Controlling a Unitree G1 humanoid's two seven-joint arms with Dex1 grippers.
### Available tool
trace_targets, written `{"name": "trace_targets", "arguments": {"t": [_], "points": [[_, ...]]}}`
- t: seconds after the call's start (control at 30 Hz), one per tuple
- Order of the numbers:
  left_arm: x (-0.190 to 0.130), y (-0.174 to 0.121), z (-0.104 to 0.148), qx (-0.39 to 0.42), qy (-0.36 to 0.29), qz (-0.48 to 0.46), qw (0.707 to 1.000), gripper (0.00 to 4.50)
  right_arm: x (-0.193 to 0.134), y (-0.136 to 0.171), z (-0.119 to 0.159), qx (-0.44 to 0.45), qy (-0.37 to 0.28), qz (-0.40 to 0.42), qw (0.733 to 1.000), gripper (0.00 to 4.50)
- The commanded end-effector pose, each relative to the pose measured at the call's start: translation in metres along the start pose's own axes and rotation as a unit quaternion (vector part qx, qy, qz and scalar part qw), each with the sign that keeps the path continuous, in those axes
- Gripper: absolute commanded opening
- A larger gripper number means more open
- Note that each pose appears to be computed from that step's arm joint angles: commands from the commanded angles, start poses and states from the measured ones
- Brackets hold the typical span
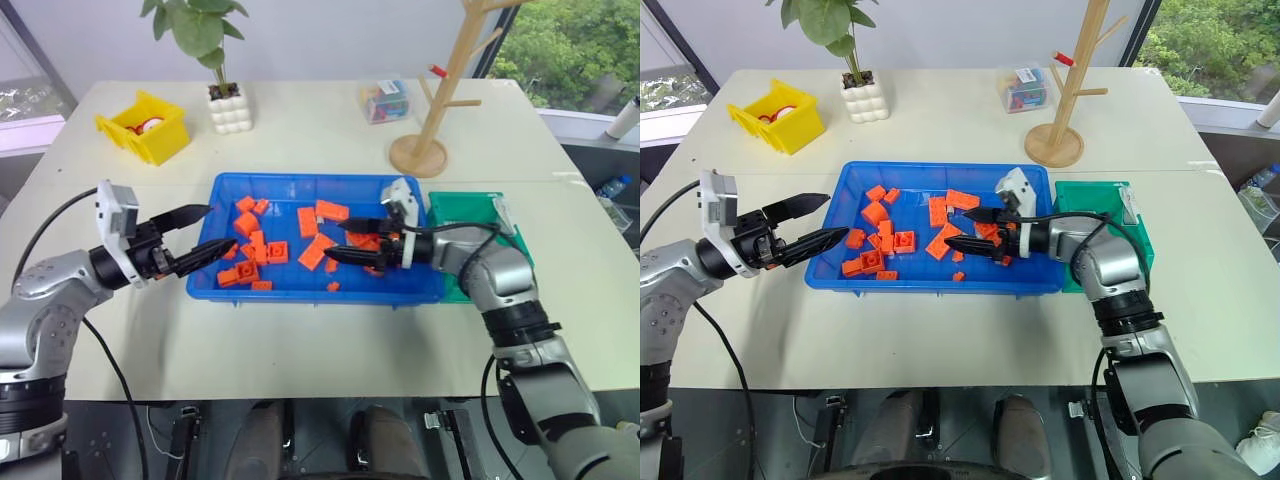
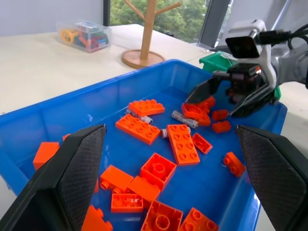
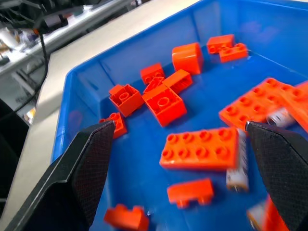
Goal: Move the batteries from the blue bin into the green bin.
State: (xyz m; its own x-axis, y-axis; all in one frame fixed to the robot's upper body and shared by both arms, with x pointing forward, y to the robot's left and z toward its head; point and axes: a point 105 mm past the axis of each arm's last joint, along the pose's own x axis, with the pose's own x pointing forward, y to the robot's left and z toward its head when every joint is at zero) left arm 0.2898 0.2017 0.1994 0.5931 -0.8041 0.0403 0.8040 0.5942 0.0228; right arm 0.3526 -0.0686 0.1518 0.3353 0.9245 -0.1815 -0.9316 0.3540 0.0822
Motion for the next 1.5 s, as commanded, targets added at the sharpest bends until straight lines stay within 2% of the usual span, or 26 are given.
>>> {"name": "trace_targets", "arguments": {"t": [0.03, 0.4, 0.63, 0.73, 0.77, 0.8, 0.83, 0.87, 0.9, 1.0, 1.23, 1.5], "points": [[0.002, -0.006, 0.008, 0.019, -0.012, -0.002, 1.0, 4.5, 0.006, -0.007, 0.008, -0.029, -0.002, -0.015, 0.999, 4.46], [0.002, -0.007, 0.004, 0.017, -0.019, 0.014, 1.0, 4.5, 0.02, -0.022, -0.004, -0.057, 0.066, -0.032, 0.996, 4.46], [0.002, -0.006, 0.004, 0.019, -0.022, 0.022, 0.999, 4.5, 0.022, -0.018, -0.008, -0.048, 0.079, -0.018, 0.996, 4.46], [0.002, -0.005, 0.004, 0.02, -0.023, 0.024, 0.999, 4.5, 0.023, -0.018, -0.009, -0.051, 0.079, -0.016, 0.995, 3.71], [0.001, -0.005, 0.004, 0.02, -0.023, 0.025, 0.999, 4.5, 0.024, -0.017, -0.009, -0.052, 0.08, -0.016, 0.995, 3.13], [0.001, -0.005, 0.004, 0.021, -0.022, 0.026, 0.999, 4.5, 0.024, -0.017, -0.009, -0.053, 0.08, -0.016, 0.995, 2.84], [0.001, -0.004, 0.004, 0.022, -0.022, 0.027, 0.999, 4.5, 0.025, -0.017, -0.009, -0.055, 0.08, -0.015, 0.995, 2.23], [0.001, -0.004, 0.004, 0.022, -0.022, 0.028, 0.999, 4.5, 0.025, -0.016, -0.009, -0.056, 0.079, -0.014, 0.995, 1.85], [0.001, -0.004, 0.004, 0.023, -0.022, 0.028, 0.999, 4.5, 0.026, -0.016, -0.008, -0.055, 0.076, -0.014, 0.995, 1.2], [0.0, -0.002, 0.004, 0.025, -0.021, 0.031, 0.999, 4.5, 0.026, -0.018, -0.004, -0.057, 0.07, -0.02, 0.996, 0.05], [-0.001, 0.001, 0.003, 0.03, -0.018, 0.037, 0.999, 4.5, 0.028, -0.018, 0.018, -0.051, 0.033, -0.023, 0.998, 0.05], [0.0, 0.001, 0.003, 0.031, -0.021, 0.039, 0.999, 4.5, 0.028, -0.012, 0.029, -0.122, 0.046, -0.025, 0.991, 0.05]]}}
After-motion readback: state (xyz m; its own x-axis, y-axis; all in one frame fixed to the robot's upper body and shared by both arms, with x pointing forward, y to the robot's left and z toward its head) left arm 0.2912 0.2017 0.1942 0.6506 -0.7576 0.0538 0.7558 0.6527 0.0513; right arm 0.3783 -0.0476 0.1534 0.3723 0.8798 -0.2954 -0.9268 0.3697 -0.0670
